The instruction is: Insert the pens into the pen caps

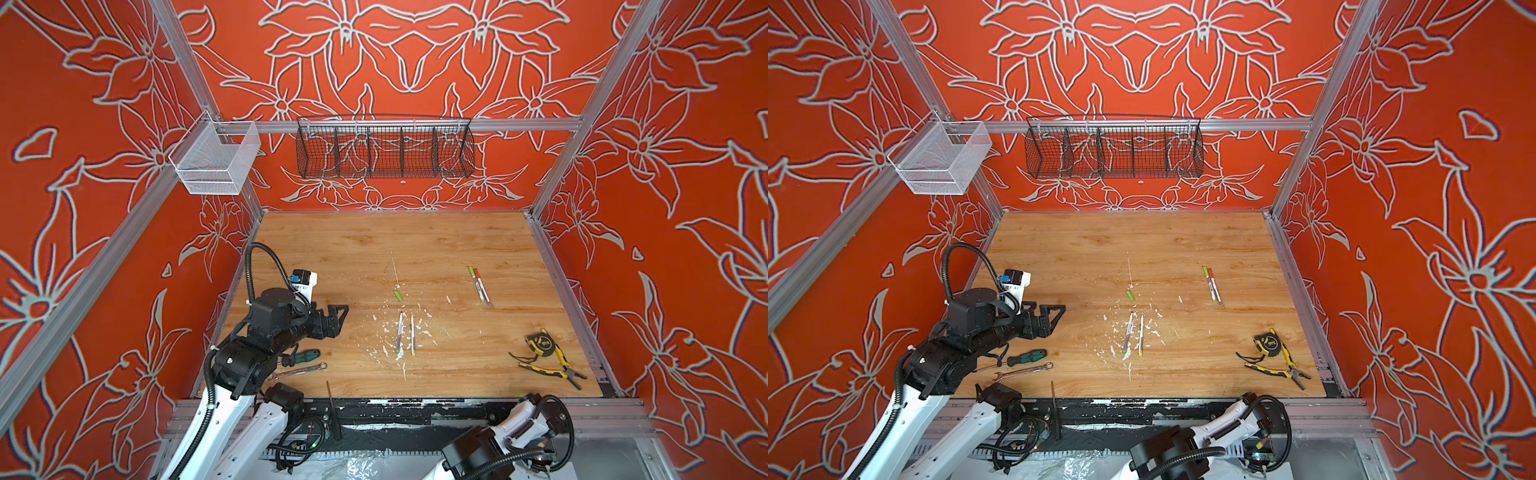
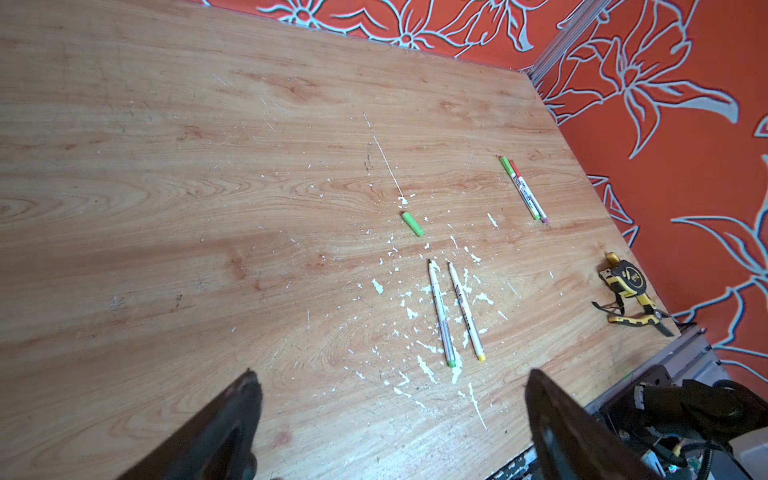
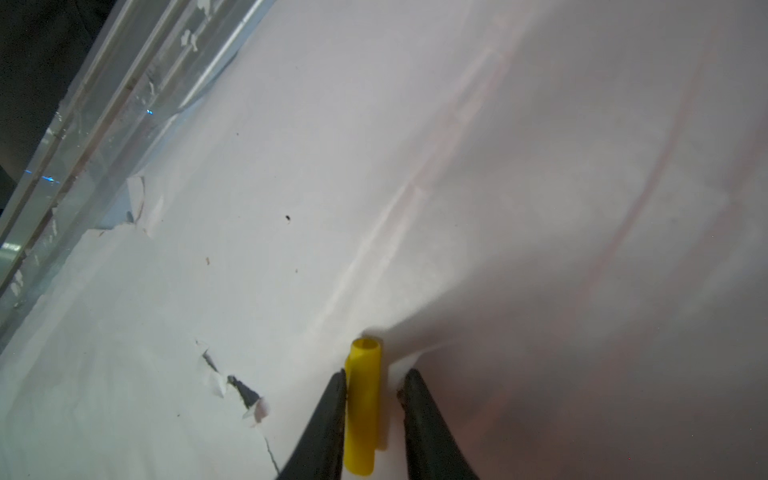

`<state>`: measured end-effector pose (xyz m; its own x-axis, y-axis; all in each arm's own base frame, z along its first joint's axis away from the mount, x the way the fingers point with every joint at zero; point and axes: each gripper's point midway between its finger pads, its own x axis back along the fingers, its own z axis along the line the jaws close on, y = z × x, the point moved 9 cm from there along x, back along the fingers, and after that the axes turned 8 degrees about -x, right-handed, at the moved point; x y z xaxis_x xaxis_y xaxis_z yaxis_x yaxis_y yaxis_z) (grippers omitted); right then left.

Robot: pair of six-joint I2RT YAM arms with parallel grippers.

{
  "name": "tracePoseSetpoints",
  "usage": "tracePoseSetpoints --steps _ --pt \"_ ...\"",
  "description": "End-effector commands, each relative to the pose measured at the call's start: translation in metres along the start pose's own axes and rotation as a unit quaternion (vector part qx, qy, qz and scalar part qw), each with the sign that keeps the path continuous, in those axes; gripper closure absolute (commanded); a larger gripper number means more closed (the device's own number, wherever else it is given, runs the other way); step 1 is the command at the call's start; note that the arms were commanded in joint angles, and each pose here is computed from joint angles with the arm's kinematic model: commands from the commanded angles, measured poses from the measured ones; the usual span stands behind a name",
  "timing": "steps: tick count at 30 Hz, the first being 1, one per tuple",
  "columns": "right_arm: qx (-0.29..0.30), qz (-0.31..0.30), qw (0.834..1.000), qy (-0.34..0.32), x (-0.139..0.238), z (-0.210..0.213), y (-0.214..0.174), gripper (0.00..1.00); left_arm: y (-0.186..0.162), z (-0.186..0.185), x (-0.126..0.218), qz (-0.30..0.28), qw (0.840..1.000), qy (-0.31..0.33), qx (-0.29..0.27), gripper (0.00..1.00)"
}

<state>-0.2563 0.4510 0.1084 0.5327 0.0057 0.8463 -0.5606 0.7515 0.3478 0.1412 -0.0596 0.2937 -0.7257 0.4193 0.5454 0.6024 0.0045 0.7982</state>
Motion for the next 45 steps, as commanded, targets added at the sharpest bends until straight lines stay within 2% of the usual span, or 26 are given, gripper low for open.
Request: tracePoseSetpoints --steps 1,7,13,18,22,28,36,45 --pt "-0.017 0.043 0.999 0.006 -0.012 -0.001 -0.015 0.73 -0.002 0.001 0.0 0.001 1.0 0.005 -0.001 0.03" --pt "0.018 0.048 0.997 -0.052 -0.014 0.016 -0.022 0.73 -0.002 0.0 0.0 0.002 1.0 0.003 -0.002 0.03" --pt "0.02 0.05 0.995 -0.083 -0.016 0.023 -0.03 0.75 -0.002 -0.001 0.001 0.002 1.0 0.001 -0.004 0.03" --pt "0.01 0.068 0.993 -0.101 -0.024 0.018 -0.027 0.85 -0.003 -0.001 0.003 -0.003 1.0 0.007 -0.005 0.03" --pt "-0.003 0.075 0.988 -0.132 -0.026 0.019 -0.03 0.86 -0.003 -0.003 0.006 -0.007 1.0 0.008 -0.009 0.03" --pt "-0.039 0.09 0.98 -0.171 -0.026 0.012 -0.042 0.99 -0.003 -0.002 0.005 -0.007 1.0 0.012 -0.01 0.03" --pt "-0.079 0.061 0.972 -0.211 -0.002 0.005 -0.063 1.0 -0.004 -0.001 0.007 -0.011 1.0 0.019 -0.009 0.03" --pt "-0.147 -0.006 0.955 -0.258 0.057 -0.016 -0.099 1.0 -0.004 0.001 0.007 -0.012 0.999 0.03 -0.008 0.03"
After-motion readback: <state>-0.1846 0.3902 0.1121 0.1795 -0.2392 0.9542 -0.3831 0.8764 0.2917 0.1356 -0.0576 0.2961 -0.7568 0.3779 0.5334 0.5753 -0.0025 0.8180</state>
